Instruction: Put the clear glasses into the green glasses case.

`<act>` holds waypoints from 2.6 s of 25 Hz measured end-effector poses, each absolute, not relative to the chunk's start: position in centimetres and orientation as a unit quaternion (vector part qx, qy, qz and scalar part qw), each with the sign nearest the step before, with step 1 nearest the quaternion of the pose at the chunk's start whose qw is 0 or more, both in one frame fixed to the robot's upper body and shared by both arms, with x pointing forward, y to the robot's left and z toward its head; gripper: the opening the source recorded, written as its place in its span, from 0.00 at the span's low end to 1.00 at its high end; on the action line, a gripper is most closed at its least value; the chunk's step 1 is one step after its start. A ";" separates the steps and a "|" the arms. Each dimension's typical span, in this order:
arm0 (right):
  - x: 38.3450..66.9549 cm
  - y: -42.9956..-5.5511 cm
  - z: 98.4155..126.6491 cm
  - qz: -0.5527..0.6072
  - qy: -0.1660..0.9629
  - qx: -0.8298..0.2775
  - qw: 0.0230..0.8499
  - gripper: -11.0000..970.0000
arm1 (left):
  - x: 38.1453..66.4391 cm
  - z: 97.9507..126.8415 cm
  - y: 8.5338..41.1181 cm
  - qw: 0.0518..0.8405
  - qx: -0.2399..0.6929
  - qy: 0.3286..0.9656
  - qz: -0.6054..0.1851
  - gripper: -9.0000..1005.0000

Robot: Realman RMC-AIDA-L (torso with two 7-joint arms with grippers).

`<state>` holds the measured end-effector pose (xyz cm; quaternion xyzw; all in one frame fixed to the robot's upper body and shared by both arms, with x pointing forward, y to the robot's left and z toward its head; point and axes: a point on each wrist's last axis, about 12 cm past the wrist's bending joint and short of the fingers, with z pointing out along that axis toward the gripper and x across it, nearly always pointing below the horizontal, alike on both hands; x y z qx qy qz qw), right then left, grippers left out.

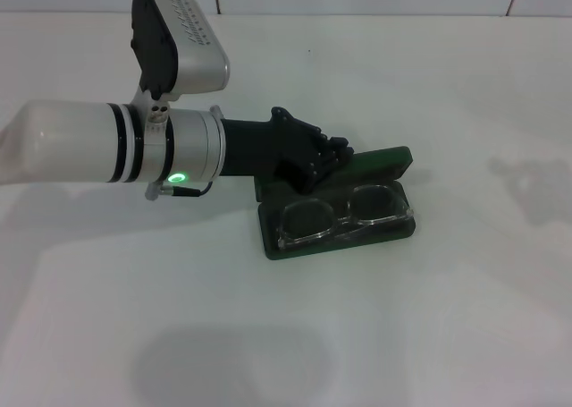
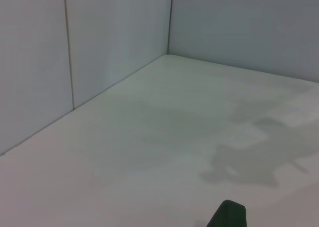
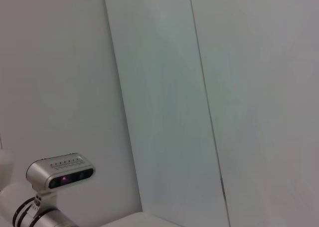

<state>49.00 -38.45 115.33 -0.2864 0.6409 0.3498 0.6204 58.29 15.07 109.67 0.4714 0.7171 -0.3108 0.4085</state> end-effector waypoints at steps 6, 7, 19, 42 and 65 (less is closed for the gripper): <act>48.9 -38.4 115.3 0.351 0.640 -0.287 0.620 0.15 | 58.1 109.3 15.0 0.401 0.470 0.720 -0.316 0.13; 48.9 -38.4 115.2 0.352 0.639 -0.287 0.620 0.15 | 58.1 109.2 15.1 0.399 0.469 0.721 -0.318 0.14; 48.6 -38.4 115.2 0.354 0.639 -0.289 0.619 0.15 | 56.7 108.4 15.1 0.363 0.484 0.716 -0.348 0.15; 48.1 -38.2 115.1 0.366 0.633 -0.295 0.615 0.16 | 53.2 110.2 15.0 0.353 0.538 0.650 -0.404 0.18; 48.4 -33.5 115.2 0.465 0.615 -0.421 0.478 0.35 | 49.7 113.2 22.3 0.409 0.424 0.551 -0.591 0.69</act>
